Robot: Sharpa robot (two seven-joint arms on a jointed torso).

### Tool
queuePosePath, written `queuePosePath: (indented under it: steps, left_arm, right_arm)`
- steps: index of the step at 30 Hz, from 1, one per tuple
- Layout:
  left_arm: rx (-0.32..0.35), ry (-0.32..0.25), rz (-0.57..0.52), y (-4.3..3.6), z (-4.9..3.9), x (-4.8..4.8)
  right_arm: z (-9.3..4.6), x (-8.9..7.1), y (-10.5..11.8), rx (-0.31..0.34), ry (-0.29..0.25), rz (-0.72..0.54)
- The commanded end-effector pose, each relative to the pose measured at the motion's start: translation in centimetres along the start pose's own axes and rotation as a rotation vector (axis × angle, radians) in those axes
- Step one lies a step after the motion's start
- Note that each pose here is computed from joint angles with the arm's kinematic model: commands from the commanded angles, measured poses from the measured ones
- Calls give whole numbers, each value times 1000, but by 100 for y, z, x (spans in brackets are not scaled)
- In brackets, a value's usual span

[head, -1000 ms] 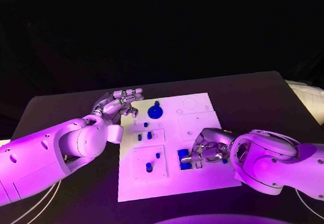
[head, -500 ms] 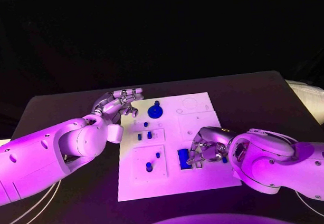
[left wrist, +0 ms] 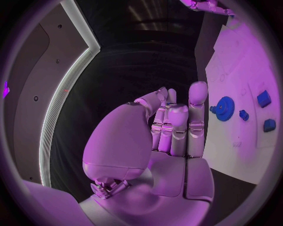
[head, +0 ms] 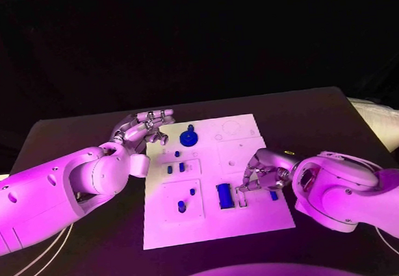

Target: Assemble the parts on the task board

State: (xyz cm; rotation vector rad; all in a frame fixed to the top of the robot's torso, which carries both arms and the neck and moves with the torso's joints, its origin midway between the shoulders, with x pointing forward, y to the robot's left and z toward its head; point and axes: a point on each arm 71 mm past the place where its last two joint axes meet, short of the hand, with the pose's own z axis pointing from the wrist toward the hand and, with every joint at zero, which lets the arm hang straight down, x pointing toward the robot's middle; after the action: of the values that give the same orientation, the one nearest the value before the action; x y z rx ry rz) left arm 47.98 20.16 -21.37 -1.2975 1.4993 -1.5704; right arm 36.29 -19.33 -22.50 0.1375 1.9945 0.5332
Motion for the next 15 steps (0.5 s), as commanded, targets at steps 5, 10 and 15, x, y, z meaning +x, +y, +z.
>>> queuePosePath:
  steps: [5, 10, 15]
  left_arm:
    - [19, 23, -2, -9, 11, 37]
    - [21, 24, -1, -11, 11, 42]
    - [21, 26, -2, -10, 12, 42]
  right_arm:
    - [-140, -276, -265, 67, -22, 19]
    - [-208, -344, -439, 102, -31, -47]
    - [-230, -316, -546, 139, -3, -108]
